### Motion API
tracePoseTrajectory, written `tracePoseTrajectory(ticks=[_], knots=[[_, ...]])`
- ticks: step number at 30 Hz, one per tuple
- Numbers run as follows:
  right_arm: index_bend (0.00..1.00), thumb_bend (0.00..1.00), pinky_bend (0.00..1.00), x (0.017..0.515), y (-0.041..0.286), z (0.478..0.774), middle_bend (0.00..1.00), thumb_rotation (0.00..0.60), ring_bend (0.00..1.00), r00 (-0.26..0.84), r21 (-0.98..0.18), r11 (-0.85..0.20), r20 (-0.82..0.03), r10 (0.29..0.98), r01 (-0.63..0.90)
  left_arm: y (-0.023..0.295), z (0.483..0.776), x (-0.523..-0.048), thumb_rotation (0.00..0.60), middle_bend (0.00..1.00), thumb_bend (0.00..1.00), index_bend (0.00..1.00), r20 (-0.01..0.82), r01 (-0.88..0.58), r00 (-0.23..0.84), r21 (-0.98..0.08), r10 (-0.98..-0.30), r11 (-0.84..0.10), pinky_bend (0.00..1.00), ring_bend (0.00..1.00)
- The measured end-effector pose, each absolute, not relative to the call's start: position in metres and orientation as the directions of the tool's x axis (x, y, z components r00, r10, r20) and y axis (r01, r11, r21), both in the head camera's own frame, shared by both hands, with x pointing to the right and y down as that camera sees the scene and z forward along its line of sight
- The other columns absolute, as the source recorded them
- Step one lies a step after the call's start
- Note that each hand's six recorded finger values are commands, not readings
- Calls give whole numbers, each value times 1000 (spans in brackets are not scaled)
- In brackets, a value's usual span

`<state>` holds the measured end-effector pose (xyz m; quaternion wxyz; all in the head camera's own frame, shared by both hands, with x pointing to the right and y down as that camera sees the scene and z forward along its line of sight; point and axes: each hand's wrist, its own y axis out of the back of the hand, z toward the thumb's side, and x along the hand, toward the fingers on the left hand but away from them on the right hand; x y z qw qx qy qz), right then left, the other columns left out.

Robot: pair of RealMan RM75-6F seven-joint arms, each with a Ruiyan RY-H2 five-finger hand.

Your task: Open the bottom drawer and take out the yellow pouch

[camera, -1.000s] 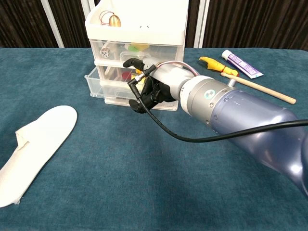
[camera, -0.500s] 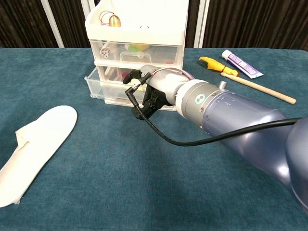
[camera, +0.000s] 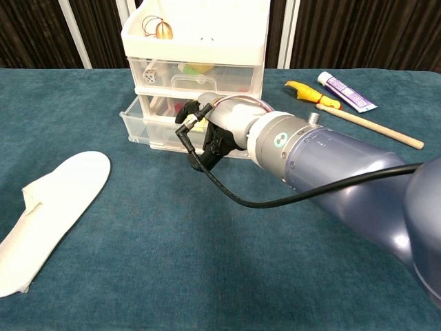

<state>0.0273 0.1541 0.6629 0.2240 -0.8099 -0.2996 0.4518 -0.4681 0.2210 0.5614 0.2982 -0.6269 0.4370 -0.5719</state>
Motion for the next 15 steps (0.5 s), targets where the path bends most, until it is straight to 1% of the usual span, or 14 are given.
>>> tracePoseTrajectory(ticks=[4,15], knots=[[280,516,1000,24,153,661,1000,600,1000,416,-638,-722,-599,684,268,221,561,-468,600,0,466,55,457,-206,-38,-874,-889,-441,0,0],[290,516,1000,24,158,656,1000,600,1000,431,-618,-746,-620,656,246,221,562,-469,600,0,466,55,459,-204,-42,-873,-887,-443,0,0]])
